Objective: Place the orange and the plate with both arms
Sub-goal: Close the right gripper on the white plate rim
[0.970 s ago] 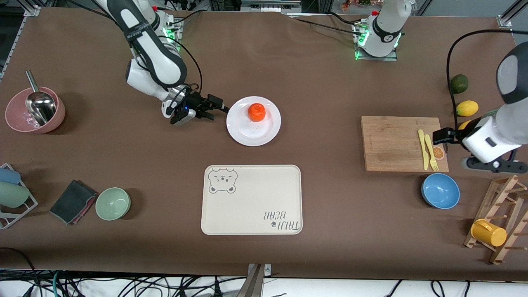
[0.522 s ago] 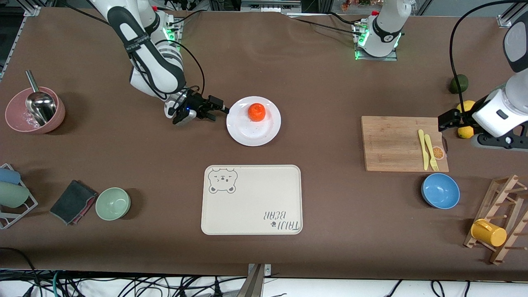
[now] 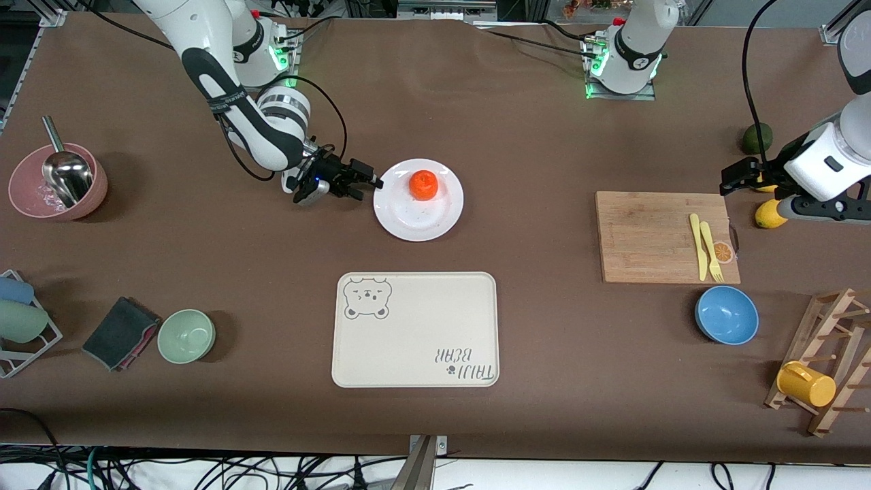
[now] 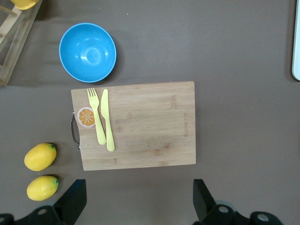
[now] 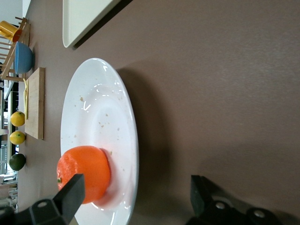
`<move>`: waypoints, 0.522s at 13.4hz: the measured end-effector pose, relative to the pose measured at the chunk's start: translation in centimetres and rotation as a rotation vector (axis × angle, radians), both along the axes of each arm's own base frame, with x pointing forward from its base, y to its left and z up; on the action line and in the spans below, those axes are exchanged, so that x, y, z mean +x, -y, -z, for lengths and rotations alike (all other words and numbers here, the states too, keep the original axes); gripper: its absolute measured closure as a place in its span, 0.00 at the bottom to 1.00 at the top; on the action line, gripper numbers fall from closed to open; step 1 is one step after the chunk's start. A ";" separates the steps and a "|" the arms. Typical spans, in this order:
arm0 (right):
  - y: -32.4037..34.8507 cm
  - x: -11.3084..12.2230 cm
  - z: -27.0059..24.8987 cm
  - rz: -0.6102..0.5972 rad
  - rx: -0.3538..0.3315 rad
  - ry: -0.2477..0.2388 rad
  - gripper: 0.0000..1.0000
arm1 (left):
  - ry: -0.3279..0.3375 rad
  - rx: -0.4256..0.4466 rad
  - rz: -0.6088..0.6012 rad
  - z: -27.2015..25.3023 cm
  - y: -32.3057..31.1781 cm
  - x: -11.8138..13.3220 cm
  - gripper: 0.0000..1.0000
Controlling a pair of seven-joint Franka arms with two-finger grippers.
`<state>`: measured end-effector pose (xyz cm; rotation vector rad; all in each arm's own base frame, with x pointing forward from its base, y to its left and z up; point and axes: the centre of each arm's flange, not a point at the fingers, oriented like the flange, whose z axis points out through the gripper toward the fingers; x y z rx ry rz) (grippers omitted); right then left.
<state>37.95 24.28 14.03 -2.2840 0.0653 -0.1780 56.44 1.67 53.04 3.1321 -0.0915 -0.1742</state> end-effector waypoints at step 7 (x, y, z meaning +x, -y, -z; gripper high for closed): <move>-2.8 0.8 -1.1 0.016 0.017 0.020 0.22 | -0.010 0.000 0.003 0.5 0.2 0.0 0.00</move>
